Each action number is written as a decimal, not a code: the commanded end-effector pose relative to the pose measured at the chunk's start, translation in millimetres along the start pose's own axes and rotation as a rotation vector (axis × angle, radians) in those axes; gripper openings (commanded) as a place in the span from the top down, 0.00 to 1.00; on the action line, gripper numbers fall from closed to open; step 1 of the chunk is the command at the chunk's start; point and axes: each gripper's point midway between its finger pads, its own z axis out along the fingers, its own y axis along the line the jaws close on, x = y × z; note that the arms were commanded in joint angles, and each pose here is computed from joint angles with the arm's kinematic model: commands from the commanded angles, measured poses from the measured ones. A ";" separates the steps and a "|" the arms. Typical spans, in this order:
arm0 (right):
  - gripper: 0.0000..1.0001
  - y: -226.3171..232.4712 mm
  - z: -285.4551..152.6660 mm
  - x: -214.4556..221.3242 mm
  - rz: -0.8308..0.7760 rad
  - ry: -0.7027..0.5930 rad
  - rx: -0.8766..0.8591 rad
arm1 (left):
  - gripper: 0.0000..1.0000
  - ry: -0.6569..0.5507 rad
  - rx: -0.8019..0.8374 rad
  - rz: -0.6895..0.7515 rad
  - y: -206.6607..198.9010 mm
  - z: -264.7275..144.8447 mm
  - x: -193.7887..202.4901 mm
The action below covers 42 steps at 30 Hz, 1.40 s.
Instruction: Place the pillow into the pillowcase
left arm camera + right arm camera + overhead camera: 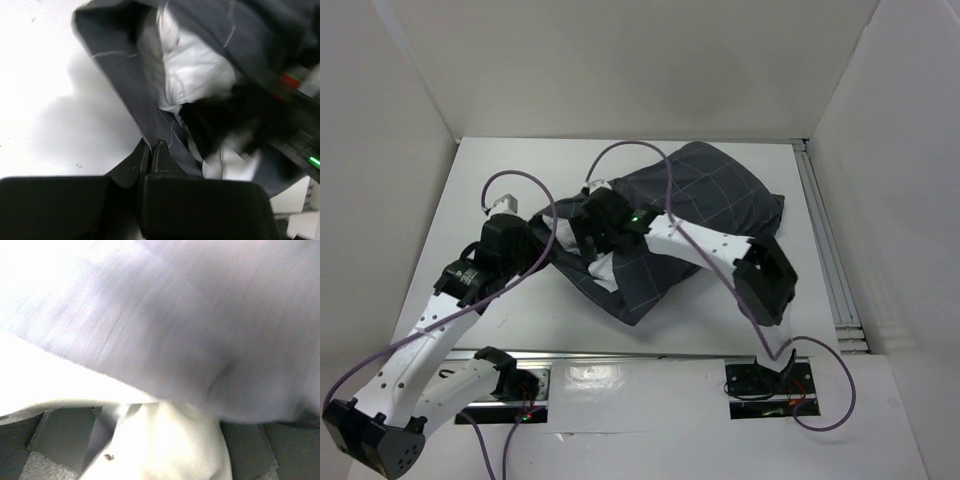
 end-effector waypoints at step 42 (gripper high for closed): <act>0.00 -28.3 -165.7 -85.6 -0.325 -0.400 0.047 | 1.00 -0.234 0.125 -0.062 -27.2 4.3 -72.2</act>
